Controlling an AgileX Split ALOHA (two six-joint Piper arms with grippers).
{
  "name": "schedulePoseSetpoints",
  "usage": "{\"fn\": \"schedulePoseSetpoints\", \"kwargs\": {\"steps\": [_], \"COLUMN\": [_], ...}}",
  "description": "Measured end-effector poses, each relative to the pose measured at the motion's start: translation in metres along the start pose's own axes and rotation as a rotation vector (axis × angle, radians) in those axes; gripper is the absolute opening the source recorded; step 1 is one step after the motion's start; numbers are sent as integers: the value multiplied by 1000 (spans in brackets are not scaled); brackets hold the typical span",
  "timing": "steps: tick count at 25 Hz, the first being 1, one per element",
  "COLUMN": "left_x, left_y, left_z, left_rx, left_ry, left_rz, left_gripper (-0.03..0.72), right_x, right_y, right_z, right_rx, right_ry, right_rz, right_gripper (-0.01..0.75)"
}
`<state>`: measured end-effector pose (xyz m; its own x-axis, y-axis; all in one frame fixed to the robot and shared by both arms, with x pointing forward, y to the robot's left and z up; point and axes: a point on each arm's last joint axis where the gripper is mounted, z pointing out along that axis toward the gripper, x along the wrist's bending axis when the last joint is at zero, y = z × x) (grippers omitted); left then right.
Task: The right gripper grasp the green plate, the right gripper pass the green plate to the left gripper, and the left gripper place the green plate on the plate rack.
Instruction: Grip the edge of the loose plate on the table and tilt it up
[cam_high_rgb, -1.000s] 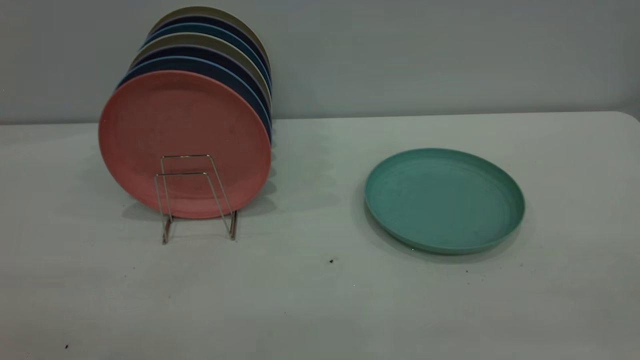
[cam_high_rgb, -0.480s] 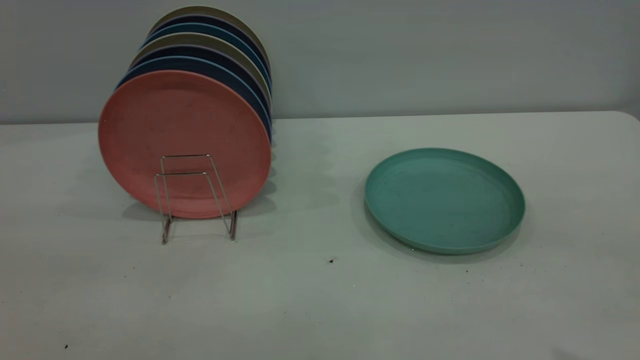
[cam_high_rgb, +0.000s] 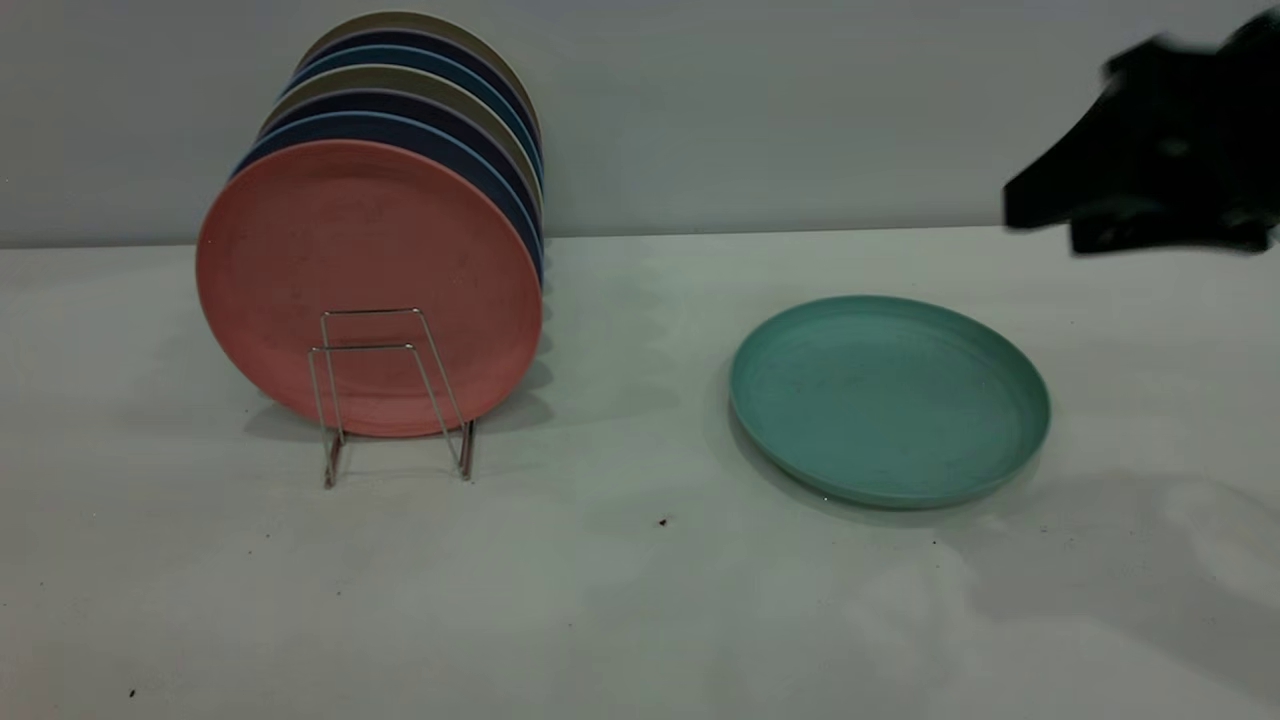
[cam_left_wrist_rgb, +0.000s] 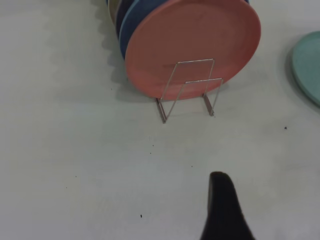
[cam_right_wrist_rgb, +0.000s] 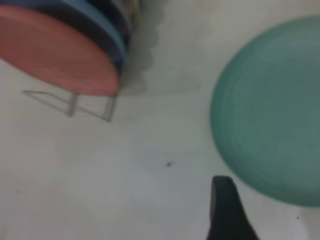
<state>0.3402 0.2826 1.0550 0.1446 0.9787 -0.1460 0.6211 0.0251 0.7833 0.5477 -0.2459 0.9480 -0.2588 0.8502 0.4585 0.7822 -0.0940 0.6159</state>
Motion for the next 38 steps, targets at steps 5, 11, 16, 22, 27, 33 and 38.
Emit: {"fn": "schedulePoseSetpoints", "kwargs": {"steps": [5, 11, 16, 22, 27, 33, 38], "left_x": [1, 3, 6, 9, 9, 9, 9], "left_y": [-2, -1, 9, 15, 16, 16, 17], "left_z": [9, 33, 48, 58, 58, 58, 59], "left_rx": [72, 194, 255, 272, 266, 260, 247], "left_ry": [-10, -28, -28, -20, -19, -18, -14], "left_rz": [-17, -56, -72, -80, -77, -76, -76], "left_gripper": [494, 494, 494, 494, 494, 494, 494], "right_x": [-48, -103, -126, -152, -166, -170, -162], "right_y": [7, 14, 11, 6, -2, -8, -12], "right_z": [31, 38, 51, 84, 106, 116, 125], "right_rx": [43, 49, 97, 144, 173, 194, 212], "right_ry": [-42, -68, -85, -84, -56, -19, -4], "right_rz": [86, 180, 211, 275, 317, 345, 347], "right_gripper": [466, 465, 465, 465, 465, 465, 465]}}
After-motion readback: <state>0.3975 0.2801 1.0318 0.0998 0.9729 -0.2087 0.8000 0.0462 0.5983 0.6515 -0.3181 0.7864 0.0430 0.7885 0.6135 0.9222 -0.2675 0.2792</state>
